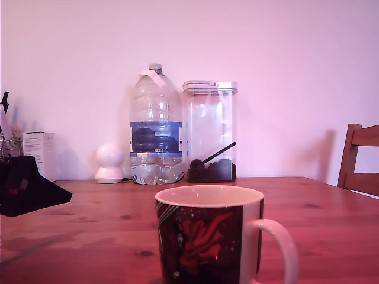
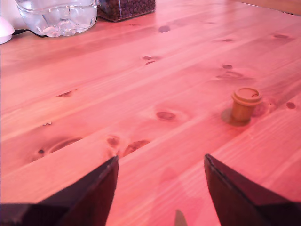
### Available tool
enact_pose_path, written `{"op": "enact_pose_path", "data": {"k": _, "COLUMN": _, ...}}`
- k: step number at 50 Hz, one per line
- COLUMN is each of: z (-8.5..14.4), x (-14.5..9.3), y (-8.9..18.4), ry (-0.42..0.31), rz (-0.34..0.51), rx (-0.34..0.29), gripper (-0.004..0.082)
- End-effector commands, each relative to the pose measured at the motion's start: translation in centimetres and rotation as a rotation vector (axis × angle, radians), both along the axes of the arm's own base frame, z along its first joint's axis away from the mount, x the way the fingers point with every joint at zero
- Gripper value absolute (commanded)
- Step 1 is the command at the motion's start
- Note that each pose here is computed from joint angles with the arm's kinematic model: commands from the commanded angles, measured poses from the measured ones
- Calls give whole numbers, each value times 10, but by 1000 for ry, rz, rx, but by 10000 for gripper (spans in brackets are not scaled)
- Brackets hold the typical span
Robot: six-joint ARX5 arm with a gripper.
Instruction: Pick up the coffee capsules from the table one by one and drop them inside the nearest coffee cup
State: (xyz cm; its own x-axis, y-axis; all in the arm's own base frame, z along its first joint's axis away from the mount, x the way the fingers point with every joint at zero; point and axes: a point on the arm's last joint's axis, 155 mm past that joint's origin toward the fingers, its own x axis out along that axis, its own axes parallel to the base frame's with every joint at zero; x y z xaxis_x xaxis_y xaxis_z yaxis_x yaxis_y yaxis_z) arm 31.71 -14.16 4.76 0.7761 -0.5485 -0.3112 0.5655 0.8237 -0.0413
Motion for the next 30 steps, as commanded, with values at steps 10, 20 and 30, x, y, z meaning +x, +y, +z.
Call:
{"op": "enact_pose_path", "data": {"k": 10, "z": -8, "x": -4, "y": 3, "ry": 40, "rz": 13, "rx": -2, "gripper": 500}}
{"op": "enact_pose_path", "data": {"k": 20, "z": -8, "x": -5, "y": 0, "ry": 40, "rz": -2, "rx": -5, "gripper": 501}}
{"op": "enact_pose_path", "data": {"k": 30, "z": -7, "x": -12, "y": -14, "ry": 32, "rz": -58, "rx": 2, "gripper": 501}}
